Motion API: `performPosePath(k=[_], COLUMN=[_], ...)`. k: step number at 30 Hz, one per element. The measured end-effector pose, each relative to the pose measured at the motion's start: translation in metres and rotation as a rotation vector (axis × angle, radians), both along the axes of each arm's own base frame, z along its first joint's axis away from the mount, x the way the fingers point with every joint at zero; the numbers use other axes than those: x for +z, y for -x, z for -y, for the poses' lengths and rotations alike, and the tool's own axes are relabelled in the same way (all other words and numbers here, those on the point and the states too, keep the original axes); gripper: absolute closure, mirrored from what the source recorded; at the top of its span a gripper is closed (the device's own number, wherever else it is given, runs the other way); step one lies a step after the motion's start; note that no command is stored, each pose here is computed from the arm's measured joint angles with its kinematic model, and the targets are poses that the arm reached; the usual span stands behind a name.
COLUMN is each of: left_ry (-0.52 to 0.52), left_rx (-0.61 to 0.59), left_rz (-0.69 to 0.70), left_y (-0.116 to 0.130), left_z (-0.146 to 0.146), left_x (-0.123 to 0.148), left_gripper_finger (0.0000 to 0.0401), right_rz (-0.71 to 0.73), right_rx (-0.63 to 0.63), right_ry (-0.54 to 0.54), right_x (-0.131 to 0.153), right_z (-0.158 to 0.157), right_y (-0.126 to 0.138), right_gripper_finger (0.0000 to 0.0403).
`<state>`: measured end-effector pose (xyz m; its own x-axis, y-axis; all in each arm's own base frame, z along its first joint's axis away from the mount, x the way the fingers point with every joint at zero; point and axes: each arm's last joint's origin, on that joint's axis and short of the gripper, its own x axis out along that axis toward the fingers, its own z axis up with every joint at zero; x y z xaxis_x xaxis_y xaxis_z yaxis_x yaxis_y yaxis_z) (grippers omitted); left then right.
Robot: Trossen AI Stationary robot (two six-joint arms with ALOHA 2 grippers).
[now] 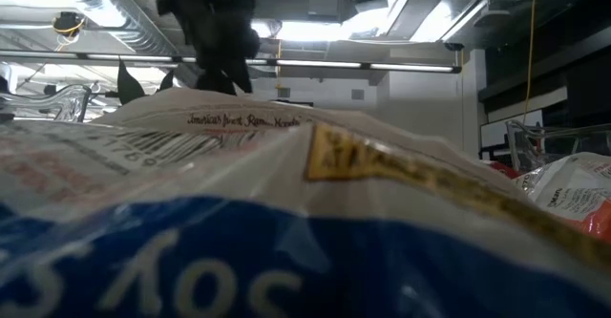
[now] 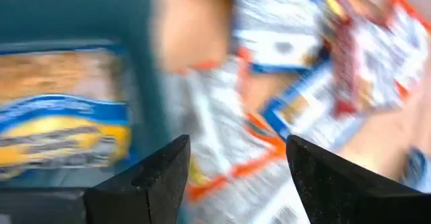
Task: Sort Maruchan noodles
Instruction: Put the orange noodle pack into the left transparent bin
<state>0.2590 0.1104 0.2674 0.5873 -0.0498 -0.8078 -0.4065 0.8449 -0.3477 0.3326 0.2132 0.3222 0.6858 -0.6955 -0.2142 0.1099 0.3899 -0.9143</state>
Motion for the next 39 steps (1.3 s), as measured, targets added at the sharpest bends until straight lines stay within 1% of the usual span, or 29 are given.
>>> performPosePath(k=[2, 3, 5, 8, 11, 13, 15, 17, 22, 25, 28, 31, 35, 39], left_ry=[-0.023, -0.053, -0.142, -0.306, -0.443, -0.526, -0.568, -0.59, -0.581, -0.614, -0.69, -0.743, -0.732, -0.758], left_rx=[-0.068, -0.096, -0.161, -0.252, -0.297, -0.314, -0.312, -0.3, -0.296, -0.316, -0.345, -0.428, -0.5, -0.526], left_rz=[-0.017, -0.011, -0.016, -0.026, -0.007, -0.015, 0.011, 0.003, -0.009, -0.019, -0.026, -0.067, -0.129, -0.161], left_y=[0.0, -0.003, -0.007, -0.01, -0.012, -0.009, -0.006, -0.002, 0.007, 0.01, 0.006, 0.001, -0.006, -0.015], left_z=[0.027, 0.041, 0.07, 0.112, 0.146, 0.161, 0.17, 0.172, 0.175, 0.178, 0.182, 0.185, 0.19, 0.196], left_x=[0.007, 0.01, 0.013, 0.013, 0.002, -0.011, -0.021, -0.035, -0.063, -0.078, -0.086, -0.099, -0.114, -0.113], left_gripper_finger=[0.0161, 0.0161, 0.0161, 0.0161, 0.0161, 0.0161, 0.0161, 0.0161, 0.0161, 0.0161, 0.0161, 0.0161, 0.0161, 0.0161], right_rz=[0.002, 0.006, 0.006, 0.005, 0.009, 0.006, -0.002, -0.011, -0.027, -0.027, -0.027, -0.026, -0.025, -0.023], right_rx=[-0.002, -0.001, -0.002, 0.001, 0.003, 0.008, 0.014, 0.021, 0.033, 0.033, 0.032, 0.032, 0.031, 0.03], right_ry=[-0.014, -0.033, -0.067, -0.116, -0.164, -0.196, -0.217, -0.23, -0.252, -0.251, -0.25, -0.251, -0.253, -0.255], right_x=[-0.001, -0.001, -0.002, -0.004, -0.005, -0.006, -0.006, -0.007, -0.008, -0.008, -0.008, -0.008, -0.008, -0.008], right_z=[0.001, 0.001, 0.003, 0.004, 0.003, 0.003, 0.002, 0.002, 0.002, 0.002, 0.002, 0.002, 0.002, 0.002], right_y=[0.001, 0.001, 0.0, 0.001, 0.001, 0.002, 0.002, 0.002, 0.002, 0.002, 0.001, 0.001, 0.001, 0.001], right_gripper_finger=[0.0251, 0.0251, 0.0251, 0.0251, 0.0251, 0.0251, 0.0251, 0.0251, 0.0251, 0.0251, 0.0251, 0.0251, 0.0251, 0.0251])
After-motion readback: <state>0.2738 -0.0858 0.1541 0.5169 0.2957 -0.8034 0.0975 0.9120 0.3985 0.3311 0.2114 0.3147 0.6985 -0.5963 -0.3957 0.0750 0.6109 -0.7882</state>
